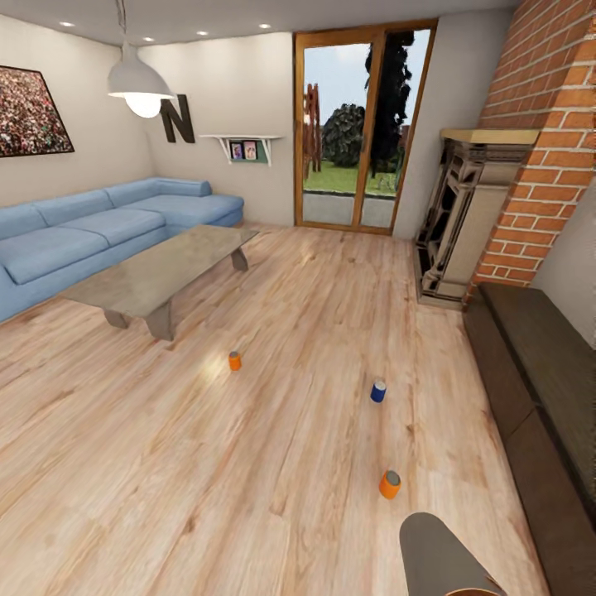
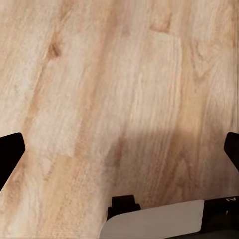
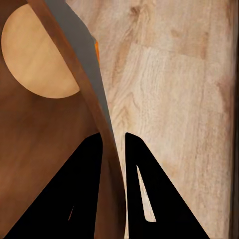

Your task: Put the three can of soda from the living room inside the tash can in the kitchen.

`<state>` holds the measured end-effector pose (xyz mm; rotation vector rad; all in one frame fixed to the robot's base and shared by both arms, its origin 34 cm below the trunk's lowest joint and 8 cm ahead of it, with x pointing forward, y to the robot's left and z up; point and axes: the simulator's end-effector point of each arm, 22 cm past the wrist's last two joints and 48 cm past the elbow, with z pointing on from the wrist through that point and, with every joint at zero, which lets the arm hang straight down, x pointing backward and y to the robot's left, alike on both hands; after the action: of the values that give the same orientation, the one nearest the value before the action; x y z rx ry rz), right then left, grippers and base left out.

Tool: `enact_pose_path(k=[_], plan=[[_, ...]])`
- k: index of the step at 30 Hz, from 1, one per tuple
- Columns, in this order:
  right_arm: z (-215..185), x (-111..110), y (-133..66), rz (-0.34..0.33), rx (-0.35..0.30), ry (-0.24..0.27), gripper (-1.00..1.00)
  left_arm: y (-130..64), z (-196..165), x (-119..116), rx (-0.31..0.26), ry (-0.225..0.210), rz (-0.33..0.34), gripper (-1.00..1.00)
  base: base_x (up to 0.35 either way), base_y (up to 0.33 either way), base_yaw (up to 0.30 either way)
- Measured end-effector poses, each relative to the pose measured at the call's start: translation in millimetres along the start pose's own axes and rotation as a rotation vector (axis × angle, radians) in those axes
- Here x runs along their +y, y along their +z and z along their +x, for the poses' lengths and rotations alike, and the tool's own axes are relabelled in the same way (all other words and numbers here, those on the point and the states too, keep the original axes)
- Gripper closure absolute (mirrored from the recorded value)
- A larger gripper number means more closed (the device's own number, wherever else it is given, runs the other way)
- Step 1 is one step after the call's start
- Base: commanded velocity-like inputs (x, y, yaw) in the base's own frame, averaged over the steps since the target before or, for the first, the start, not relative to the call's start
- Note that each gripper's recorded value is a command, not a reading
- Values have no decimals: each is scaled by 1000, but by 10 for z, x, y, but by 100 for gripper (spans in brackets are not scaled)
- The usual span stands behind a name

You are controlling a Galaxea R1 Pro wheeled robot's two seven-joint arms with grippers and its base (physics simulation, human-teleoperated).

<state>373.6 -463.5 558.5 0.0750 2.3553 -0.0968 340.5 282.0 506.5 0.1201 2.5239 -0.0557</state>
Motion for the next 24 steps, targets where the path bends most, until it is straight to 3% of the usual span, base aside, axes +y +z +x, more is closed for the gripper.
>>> enact_pose_path(k=[5,11,17,24], plan=[[12,-8,-2,3,3,2,100,-2,16,-1,4,0,0,-100,230,-150,-177],[29,-7,-3,2,8,1,100,-2,33,4,9,-4,-1,-100,-22,8,-201],[51,-9,-7,3,13,1,100,-1,53,1,15,-7,1,-100,-191,176,-205],[71,-8,-10,2,19,0,100,-2,69,-10,19,-5,5,-100,-16,293,-213]])
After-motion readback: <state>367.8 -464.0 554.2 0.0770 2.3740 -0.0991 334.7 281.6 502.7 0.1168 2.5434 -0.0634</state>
